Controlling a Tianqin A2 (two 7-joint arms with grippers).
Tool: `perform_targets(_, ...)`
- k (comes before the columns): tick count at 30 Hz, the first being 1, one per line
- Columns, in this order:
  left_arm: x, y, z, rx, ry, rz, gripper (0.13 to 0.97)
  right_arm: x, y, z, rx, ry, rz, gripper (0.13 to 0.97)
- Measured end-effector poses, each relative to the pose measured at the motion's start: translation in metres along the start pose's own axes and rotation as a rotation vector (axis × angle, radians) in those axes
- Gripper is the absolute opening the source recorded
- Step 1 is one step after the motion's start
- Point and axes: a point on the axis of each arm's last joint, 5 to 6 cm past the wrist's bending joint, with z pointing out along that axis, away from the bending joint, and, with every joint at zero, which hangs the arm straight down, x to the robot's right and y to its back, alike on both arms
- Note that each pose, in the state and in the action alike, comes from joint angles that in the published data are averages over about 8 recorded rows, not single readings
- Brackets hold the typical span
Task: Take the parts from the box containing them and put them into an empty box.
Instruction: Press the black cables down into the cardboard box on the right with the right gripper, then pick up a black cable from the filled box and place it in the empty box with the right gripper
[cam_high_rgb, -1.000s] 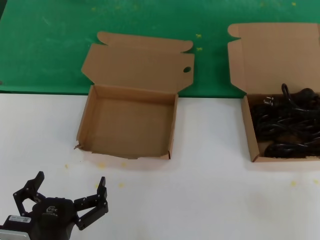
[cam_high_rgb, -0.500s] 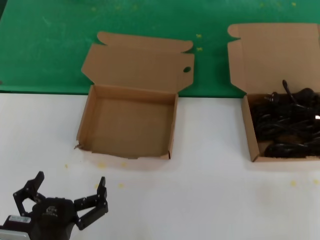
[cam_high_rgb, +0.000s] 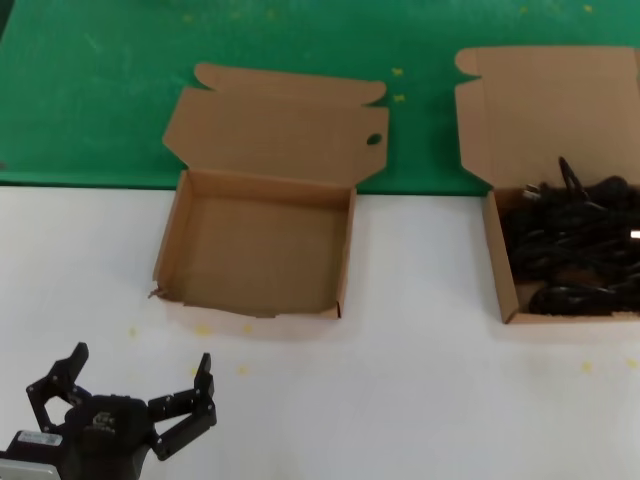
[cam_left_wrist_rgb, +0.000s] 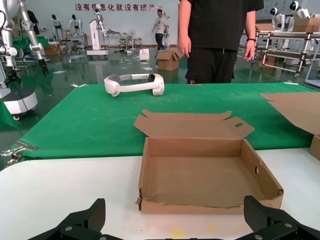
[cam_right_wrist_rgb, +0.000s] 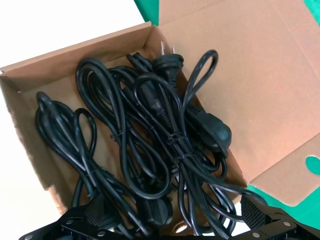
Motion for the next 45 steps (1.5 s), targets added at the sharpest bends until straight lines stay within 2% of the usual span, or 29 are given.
perform_targets(14, 0.0, 0.0, 0.0, 0.0, 0.0, 0.0, 0.966, 0.0, -0.004, 0.009, 0.017, -0.006, -0.01, 0.966)
perform_targets(22, 0.0, 0.0, 0.0, 0.0, 0.0, 0.0, 0.966, -0.002, -0.004, 0.003, 0.018, -0.013, -0.013, 0.803)
perform_targets(23, 0.0, 0.0, 0.0, 0.0, 0.0, 0.0, 0.966, -0.002, -0.004, 0.002, 0.017, -0.013, -0.014, 0.803)
perform_targets(31, 0.0, 0.0, 0.0, 0.0, 0.0, 0.0, 0.966, -0.006, -0.004, -0.003, 0.011, -0.02, -0.019, 0.623)
perform_targets(32, 0.0, 0.0, 0.0, 0.0, 0.0, 0.0, 0.966, -0.006, -0.004, -0.003, 0.011, -0.02, -0.019, 0.623)
perform_targets(40, 0.0, 0.0, 0.0, 0.0, 0.0, 0.0, 0.966, -0.007, -0.003, -0.006, 0.004, -0.023, -0.023, 0.41)
perform_targets(45, 0.0, 0.0, 0.0, 0.0, 0.0, 0.0, 0.966, -0.006, -0.004, -0.009, 0.001, -0.022, -0.029, 0.391)
